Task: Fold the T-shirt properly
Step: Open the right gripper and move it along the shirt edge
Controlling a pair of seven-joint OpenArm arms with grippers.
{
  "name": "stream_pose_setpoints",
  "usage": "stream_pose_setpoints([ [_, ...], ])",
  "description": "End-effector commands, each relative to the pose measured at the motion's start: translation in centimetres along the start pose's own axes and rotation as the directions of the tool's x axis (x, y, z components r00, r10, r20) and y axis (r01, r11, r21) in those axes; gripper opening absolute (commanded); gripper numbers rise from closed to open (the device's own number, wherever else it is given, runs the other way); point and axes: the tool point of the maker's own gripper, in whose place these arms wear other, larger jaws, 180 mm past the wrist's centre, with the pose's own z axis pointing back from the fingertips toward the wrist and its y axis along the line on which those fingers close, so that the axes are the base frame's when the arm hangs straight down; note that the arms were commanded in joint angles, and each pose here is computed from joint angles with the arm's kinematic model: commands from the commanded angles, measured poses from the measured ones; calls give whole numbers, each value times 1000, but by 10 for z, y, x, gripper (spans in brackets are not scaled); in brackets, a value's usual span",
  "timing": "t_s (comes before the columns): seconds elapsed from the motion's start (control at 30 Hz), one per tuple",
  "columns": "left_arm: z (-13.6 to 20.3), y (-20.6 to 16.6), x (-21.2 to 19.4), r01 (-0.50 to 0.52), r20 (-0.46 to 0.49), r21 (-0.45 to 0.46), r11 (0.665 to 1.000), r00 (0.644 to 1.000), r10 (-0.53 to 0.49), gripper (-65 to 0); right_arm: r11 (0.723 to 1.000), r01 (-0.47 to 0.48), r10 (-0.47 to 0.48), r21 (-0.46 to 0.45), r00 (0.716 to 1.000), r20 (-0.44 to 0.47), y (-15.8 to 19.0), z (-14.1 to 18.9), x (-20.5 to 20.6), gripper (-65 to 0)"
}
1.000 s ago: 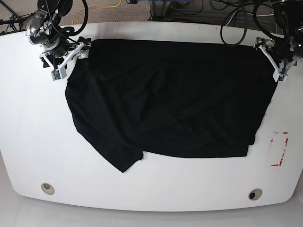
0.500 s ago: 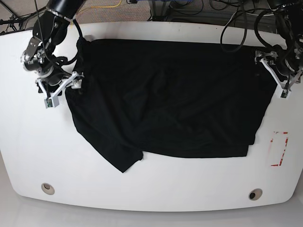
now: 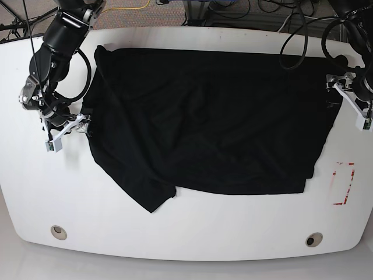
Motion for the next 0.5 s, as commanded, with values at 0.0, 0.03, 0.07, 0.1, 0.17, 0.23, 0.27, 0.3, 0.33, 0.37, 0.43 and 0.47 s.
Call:
stream_pose_setpoints([
  [0.0, 6, 5, 12, 16, 40, 16, 1000, 999, -17, -78, 1000, -22, 21, 18, 999, 47, 1, -2, 21, -60],
  [0.03, 6, 5, 12, 16, 40, 16, 1000, 999, -17, -78, 999, -21, 20, 24, 999, 40, 1, -5, 19, -60],
  [0.07, 6, 5, 12, 16, 40, 16, 1000, 999, -17, -78, 999, -20, 19, 30, 999, 36, 2, -7, 17, -60],
  [0.1, 6, 5, 12, 16, 40, 16, 1000, 999, -17, -78, 999, -18, 17, 32, 999, 34, 3, -8, 16, -60],
  [0.17, 6, 5, 12, 16, 40, 16, 1000, 999, -17, -78, 999, -15, 14, 37, 999, 31, 4, -11, 13, -60],
  [0.23, 6, 5, 12, 15, 39, 16, 1000, 999, -16, -78, 999, -11, 9, 43, 999, 40, 6, -13, 13, -60],
  [0.27, 6, 5, 12, 15, 39, 16, 1000, 999, -16, -78, 999, -9, 7, 49, 999, 42, 8, -15, 12, -60],
  [0.3, 6, 5, 12, 15, 39, 16, 1000, 999, -16, -78, 998, 2, -4, 58, 999, 43, 12, -19, 10, -60],
  [0.33, 6, 5, 12, 15, 39, 16, 1000, 999, -16, -78, 998, 6, -8, 61, 999, 45, 13, -20, 9, -60],
  [0.37, 6, 5, 12, 15, 39, 16, 1000, 999, -16, -78, 998, 15, -18, 65, 999, 47, 13, -22, 7, -62],
  [0.43, 6, 5, 13, 15, 42, 16, 1000, 999, -16, -78, 997, 29, -32, 71, 998, 52, 14, -25, 6, -71],
  [0.47, 6, 5, 14, 15, 45, 16, 1000, 999, -16, -78, 997, 38, -41, 74, 998, 50, 14, -27, 3, -87],
])
